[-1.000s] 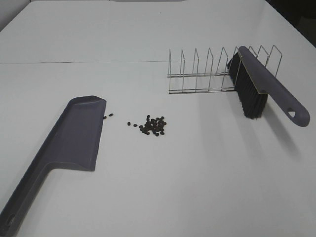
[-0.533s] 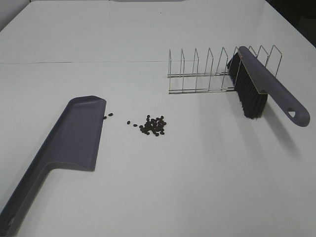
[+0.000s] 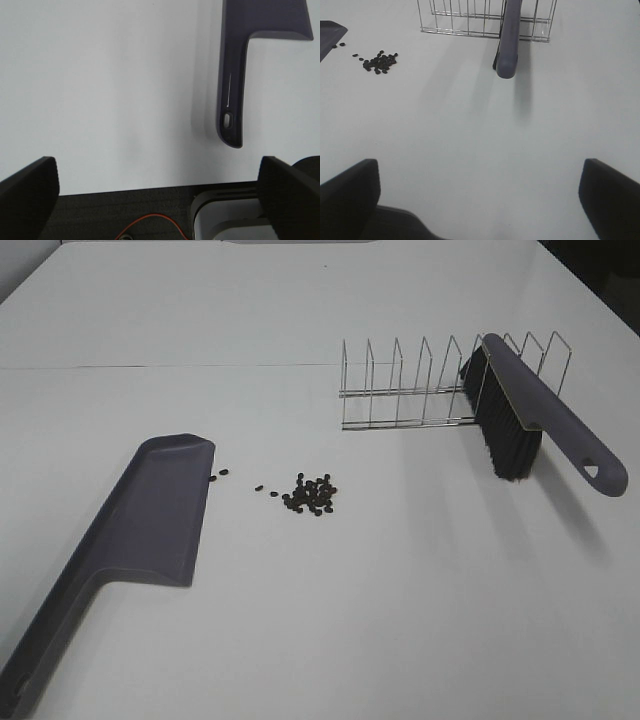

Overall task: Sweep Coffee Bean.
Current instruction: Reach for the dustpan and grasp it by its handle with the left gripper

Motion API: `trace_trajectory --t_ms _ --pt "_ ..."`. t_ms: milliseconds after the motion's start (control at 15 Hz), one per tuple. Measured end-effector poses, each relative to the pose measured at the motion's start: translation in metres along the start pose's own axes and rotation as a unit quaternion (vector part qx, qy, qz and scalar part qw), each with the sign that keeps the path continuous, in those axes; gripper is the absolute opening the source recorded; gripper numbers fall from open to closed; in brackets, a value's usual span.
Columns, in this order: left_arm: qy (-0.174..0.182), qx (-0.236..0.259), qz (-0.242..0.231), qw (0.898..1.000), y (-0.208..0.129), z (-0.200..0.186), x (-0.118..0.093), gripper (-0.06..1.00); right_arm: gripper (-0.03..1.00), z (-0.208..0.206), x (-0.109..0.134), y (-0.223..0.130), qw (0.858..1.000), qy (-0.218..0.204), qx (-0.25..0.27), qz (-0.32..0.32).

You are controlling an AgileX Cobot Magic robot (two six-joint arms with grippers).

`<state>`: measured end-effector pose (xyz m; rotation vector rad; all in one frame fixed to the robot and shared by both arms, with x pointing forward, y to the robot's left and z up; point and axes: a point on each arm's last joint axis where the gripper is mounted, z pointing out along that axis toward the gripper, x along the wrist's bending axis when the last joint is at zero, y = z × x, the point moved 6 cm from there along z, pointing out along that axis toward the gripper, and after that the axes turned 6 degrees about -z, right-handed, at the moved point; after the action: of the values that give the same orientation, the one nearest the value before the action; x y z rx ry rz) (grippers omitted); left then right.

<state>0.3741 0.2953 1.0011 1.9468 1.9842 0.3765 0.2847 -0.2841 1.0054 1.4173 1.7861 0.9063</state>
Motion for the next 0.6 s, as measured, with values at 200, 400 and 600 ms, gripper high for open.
trace_trajectory --t_ms 200,400,600 --pt "-0.001 0.081 -0.005 0.997 0.011 0.037 0.001 0.99 0.98 0.0 0.0 0.0 1.0 0.0 0.0 0.0" --pt "-0.001 0.119 -0.01 0.993 0.017 0.061 -0.004 0.99 0.98 0.0 0.0 0.0 1.0 0.0 0.0 0.0" --pt "-0.005 0.133 0.004 0.991 0.024 0.089 -0.036 0.96 0.98 0.0 0.0 0.0 1.0 0.0 0.0 0.0"
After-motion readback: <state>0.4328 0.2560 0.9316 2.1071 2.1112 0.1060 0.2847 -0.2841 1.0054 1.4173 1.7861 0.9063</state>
